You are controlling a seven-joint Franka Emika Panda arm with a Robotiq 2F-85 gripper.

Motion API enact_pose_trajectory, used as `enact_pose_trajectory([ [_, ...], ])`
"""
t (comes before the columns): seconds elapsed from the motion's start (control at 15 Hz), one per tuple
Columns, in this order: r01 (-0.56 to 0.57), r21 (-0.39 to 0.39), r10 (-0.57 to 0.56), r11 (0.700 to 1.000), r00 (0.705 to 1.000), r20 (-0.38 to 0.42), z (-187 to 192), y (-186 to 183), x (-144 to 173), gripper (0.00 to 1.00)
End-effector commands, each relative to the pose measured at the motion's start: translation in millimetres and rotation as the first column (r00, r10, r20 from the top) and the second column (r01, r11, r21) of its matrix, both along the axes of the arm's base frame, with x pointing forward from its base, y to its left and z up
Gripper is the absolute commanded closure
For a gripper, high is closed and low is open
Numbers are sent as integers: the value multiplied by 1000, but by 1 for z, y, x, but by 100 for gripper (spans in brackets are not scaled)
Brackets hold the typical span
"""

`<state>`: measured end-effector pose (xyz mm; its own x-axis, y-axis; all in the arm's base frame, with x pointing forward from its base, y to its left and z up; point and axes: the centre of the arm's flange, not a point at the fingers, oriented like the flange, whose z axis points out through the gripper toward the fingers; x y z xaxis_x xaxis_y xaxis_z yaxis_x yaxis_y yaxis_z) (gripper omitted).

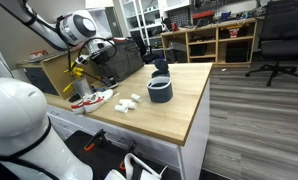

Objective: Pick up one white object and put it in the blue lunchbox on the right

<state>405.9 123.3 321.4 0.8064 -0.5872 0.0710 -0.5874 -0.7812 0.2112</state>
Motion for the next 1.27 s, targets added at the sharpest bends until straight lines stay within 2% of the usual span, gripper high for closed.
enact_pose_trajectory([
  [0.0, -188, -56, 187, 981, 982, -22, 9, -9, -26, 0],
  [0.27, -372, -74, 369, 925, 928, -54, 22, -26, -45, 0],
  [0.67, -612, -72, 606, 788, 791, -86, 62, -60, -51, 0],
  [0.8, -550, -46, 542, 834, 832, -117, 64, -70, -42, 0],
  [0.87, -560, -59, 555, 826, 827, -85, 54, -57, -43, 0],
  [1.2, -544, -55, 537, 838, 838, -100, 56, -68, -43, 0],
])
